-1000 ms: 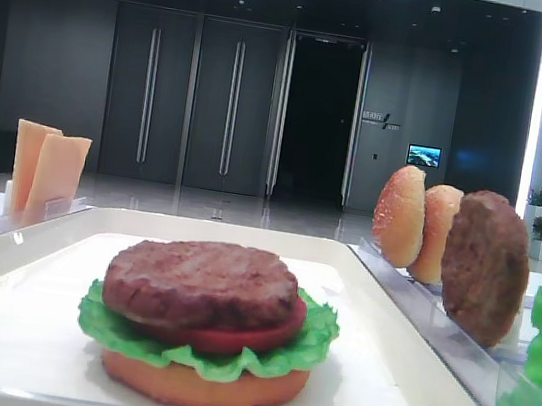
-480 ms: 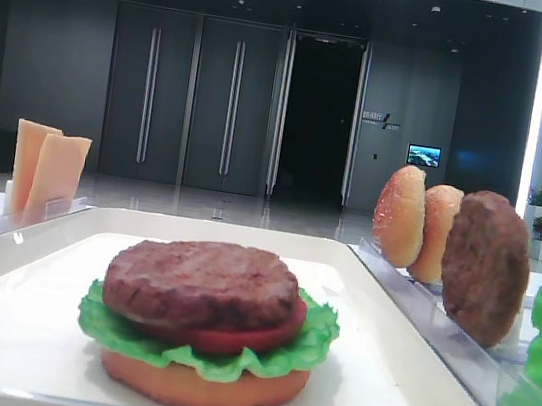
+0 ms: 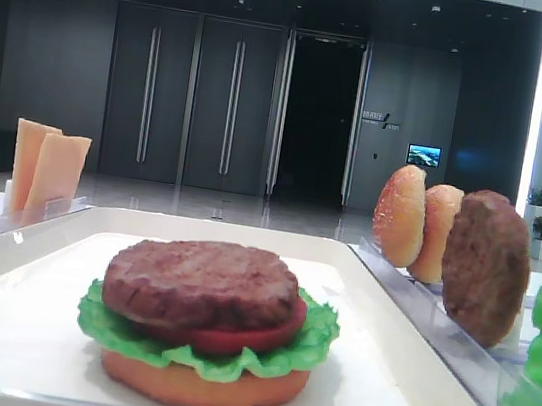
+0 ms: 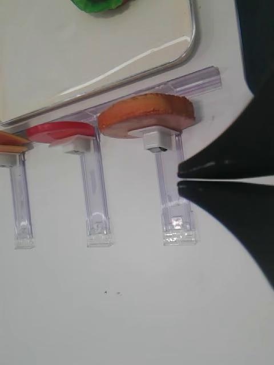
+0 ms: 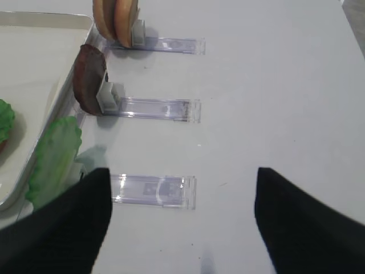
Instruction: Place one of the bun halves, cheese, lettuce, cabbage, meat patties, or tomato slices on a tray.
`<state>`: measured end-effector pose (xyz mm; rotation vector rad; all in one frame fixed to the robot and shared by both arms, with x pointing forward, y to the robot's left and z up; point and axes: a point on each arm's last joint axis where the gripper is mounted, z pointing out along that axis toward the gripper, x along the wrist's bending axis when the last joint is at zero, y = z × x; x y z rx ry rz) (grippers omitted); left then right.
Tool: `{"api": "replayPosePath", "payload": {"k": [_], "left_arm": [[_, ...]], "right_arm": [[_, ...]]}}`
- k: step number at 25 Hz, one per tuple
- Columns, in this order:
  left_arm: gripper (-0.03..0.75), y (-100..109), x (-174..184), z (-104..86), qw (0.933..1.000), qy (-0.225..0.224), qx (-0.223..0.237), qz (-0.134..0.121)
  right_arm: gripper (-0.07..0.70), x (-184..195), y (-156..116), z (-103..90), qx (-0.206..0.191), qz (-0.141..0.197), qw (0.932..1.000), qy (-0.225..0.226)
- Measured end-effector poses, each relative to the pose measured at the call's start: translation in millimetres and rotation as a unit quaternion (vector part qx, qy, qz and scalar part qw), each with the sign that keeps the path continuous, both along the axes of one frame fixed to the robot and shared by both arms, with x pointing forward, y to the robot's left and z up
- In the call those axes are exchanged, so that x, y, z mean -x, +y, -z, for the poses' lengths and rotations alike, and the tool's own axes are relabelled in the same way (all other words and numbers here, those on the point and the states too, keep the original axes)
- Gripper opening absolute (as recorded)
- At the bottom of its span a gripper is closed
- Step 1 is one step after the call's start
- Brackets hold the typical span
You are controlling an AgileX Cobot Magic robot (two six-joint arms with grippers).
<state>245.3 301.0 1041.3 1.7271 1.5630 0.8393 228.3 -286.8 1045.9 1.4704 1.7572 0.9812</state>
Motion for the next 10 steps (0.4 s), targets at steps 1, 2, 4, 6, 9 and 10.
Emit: {"api": "replayPosePath", "payload": {"k": [1,2,4,6,9,10], "left_arm": [[-0.001,0.0,0.0,0.0,1.0000,0.000,0.000,0.000],[-0.001,0.0,0.0,0.0,1.0000,0.000,0.000,0.000],[-0.001,0.0,0.0,0.0,1.0000,0.000,0.000,0.000],[-0.001,0.0,0.0,0.0,1.0000,0.000,0.000,0.000],[-0.001,0.0,0.0,0.0,1.0000,0.000,0.000,0.000],[-0.001,0.0,0.0,0.0,1.0000,0.000,0.000,0.000]], "right_arm": [[0.526,0.0,0.0,-0.1,0.000,0.000,1.0000,0.000],[0.526,-0.1,0.0,-0.1,0.000,0.000,1.0000,-0.001],[0.526,-0.1,0.0,-0.1,-0.005,0.003,1.0000,0.000],[0.525,-0.1,0.0,-0.1,-0.011,0.007,0.9999,0.001],[0.524,-0.1,0.0,-0.2,-0.013,0.008,0.9999,0.001],[0.524,-0.1,0.0,-0.2,-0.013,0.008,0.9999,0.001]]}}
